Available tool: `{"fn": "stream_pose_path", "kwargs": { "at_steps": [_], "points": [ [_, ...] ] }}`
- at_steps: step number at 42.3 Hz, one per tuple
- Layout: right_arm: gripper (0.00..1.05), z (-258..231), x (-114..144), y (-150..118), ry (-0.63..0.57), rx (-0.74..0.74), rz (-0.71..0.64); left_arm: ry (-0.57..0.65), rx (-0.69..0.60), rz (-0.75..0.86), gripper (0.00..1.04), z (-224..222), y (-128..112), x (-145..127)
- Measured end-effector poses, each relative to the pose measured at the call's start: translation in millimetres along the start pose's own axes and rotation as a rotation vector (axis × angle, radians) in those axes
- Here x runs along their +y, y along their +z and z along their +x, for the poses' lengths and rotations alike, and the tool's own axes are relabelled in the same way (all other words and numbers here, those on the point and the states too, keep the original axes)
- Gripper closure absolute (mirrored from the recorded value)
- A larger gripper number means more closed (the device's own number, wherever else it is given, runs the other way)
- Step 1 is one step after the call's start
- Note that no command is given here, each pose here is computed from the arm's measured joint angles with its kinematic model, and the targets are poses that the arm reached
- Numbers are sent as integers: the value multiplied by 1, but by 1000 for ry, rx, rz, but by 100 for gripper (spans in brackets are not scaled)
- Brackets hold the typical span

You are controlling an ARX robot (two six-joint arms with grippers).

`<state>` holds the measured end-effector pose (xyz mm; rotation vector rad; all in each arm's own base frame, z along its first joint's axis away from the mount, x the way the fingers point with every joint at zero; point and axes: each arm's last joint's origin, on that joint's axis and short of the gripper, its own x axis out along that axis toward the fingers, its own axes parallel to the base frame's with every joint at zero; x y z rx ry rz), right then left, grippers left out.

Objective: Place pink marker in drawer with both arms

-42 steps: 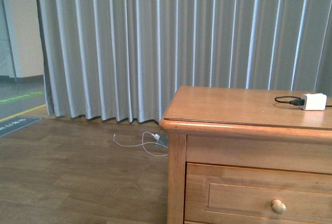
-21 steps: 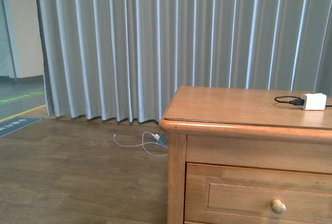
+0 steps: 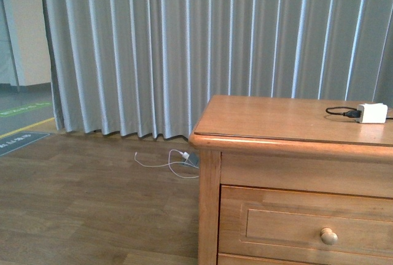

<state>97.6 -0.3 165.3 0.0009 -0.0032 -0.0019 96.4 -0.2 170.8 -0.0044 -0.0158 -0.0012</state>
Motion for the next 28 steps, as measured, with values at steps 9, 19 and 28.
{"fn": "stream_pose_path", "kwargs": {
  "at_steps": [9,19,28],
  "points": [
    [103,0,0,0,0,1,0,0,0,0,6,0,0,0],
    [78,0,0,0,0,1,-1,0,0,0,6,0,0,0],
    [45,0,0,0,0,1,-1,0,0,0,6,0,0,0]
  ]
}}
